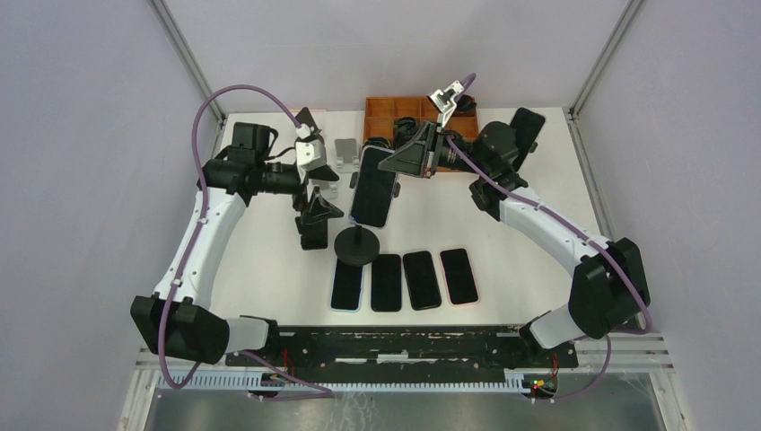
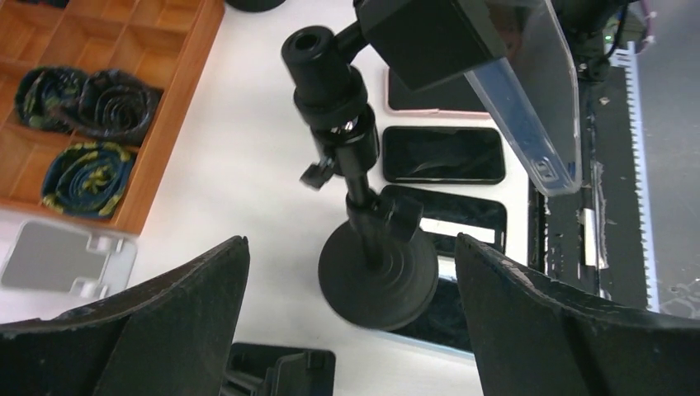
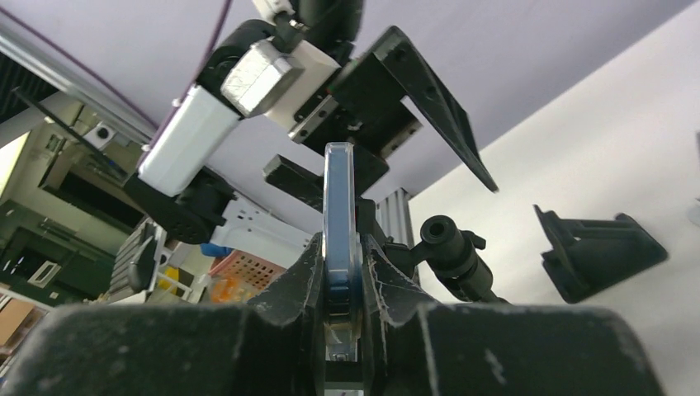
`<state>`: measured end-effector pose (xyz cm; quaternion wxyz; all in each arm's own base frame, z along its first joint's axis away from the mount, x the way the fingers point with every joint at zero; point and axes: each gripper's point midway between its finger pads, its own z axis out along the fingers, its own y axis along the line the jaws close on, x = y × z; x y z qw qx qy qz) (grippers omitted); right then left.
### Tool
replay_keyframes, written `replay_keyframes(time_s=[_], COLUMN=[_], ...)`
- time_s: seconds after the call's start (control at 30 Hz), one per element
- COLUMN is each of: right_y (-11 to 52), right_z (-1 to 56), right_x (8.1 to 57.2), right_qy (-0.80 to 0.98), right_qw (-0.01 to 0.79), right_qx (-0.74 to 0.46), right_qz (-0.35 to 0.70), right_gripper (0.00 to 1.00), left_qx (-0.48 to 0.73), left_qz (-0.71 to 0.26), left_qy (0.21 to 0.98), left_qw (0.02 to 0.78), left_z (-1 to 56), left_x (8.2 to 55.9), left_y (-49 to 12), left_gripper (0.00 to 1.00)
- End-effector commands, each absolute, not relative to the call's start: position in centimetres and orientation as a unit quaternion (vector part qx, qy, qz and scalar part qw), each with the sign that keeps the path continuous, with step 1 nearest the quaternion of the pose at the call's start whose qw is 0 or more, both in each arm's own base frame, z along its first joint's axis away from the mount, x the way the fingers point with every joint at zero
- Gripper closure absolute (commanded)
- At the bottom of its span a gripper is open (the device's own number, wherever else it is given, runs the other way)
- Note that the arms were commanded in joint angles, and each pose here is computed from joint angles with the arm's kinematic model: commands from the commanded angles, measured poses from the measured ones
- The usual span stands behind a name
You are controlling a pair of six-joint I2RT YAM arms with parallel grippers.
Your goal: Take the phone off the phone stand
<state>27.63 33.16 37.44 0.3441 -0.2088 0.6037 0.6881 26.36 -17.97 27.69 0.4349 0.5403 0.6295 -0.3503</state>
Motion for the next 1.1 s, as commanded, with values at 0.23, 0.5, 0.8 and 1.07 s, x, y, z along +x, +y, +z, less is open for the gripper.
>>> replay_keyframes(time_s=[0.23, 0.5, 0.8, 1.07], right_y=[33.6, 34.6, 35.3, 36.1], right_z=[46.8, 47.2, 44.7, 41.5], right_x=[21.5, 20.1, 20.2, 18.7], right_qy=[0.473, 0.459, 0.483, 0.500], right_qw=[0.394, 0.386, 0.376, 0.345], right_qx=[-0.254, -0.254, -0.248, -0.275], right_qz=[0.746, 0.759, 0.751, 0.745], right_gripper=[1.00, 1.00, 0.80, 0.59], left_qx=[0.566, 0.563, 0.571, 0.580], left_qz=[-0.432, -0.454, -0.463, -0.457], left_qy=[0.551, 0.536, 0.525, 0.524], left_qw=[0.435, 0.435, 0.429, 0.424], left_z=[31.7, 33.0, 33.3, 33.2], left_x=[23.0, 22.4, 21.4, 21.0], left_y=[-21.4, -22.0, -22.0, -21.8], left_gripper=[0.09, 0.44, 0.98, 0.98])
